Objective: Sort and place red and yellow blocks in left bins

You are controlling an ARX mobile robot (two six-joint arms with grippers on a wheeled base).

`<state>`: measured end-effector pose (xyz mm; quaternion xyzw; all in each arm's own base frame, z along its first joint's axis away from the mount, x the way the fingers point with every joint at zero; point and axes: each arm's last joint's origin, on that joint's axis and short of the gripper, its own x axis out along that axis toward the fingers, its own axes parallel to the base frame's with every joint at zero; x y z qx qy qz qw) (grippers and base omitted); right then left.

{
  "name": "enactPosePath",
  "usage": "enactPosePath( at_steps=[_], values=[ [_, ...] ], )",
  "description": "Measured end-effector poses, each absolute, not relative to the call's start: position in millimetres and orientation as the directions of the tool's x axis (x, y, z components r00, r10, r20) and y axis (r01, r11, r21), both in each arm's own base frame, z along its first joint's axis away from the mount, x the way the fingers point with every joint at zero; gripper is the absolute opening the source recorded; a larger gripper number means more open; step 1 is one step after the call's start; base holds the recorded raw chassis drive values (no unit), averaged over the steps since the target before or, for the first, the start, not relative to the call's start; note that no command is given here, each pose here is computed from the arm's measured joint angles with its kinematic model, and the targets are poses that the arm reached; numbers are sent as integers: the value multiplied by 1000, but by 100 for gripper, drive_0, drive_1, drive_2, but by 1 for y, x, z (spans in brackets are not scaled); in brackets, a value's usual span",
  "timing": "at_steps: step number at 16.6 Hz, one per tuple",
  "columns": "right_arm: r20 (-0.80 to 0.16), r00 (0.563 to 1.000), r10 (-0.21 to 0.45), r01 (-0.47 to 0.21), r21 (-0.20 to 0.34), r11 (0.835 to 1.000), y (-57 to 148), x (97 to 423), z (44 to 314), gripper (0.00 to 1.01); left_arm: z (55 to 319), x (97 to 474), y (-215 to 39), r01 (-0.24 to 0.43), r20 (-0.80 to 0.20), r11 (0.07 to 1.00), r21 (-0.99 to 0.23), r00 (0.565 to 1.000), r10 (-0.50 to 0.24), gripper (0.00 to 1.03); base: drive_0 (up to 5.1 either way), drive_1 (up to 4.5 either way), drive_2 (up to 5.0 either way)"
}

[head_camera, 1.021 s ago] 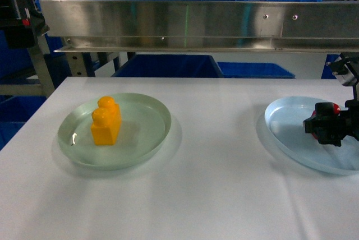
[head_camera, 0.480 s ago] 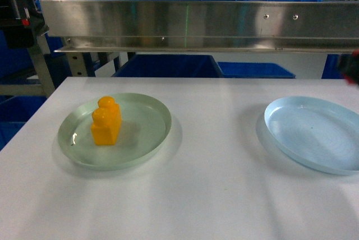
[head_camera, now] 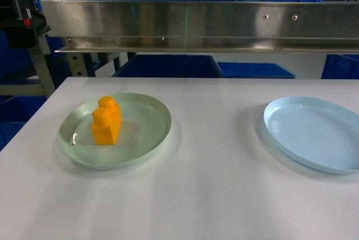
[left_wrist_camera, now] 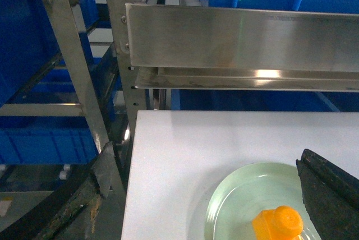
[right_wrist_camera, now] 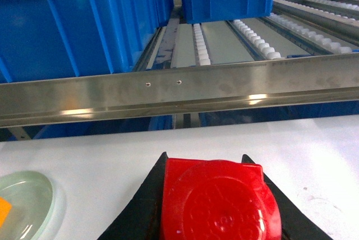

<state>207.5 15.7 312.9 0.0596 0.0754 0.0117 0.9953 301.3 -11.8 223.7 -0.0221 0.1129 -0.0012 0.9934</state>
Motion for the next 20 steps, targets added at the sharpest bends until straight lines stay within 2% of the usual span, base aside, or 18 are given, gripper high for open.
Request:
enactPosePath(
  at_steps=[5, 15, 20],
  values=[
    [-165, 986, 16, 1, 101, 995, 10, 213, 306, 28, 224, 301, -12, -3, -224, 999, -44, 974, -7, 98, 0, 0, 0],
    [-177, 984, 32, -14, 104, 994, 4, 215, 303, 28, 224, 301, -12, -3, -224, 999, -44, 975, -7, 98, 0, 0, 0],
    [-185, 983, 18, -3, 82, 997, 4, 219, 299, 28, 224, 301, -12, -3, -224, 999, -44, 975, -7, 98, 0, 0, 0]
  ],
)
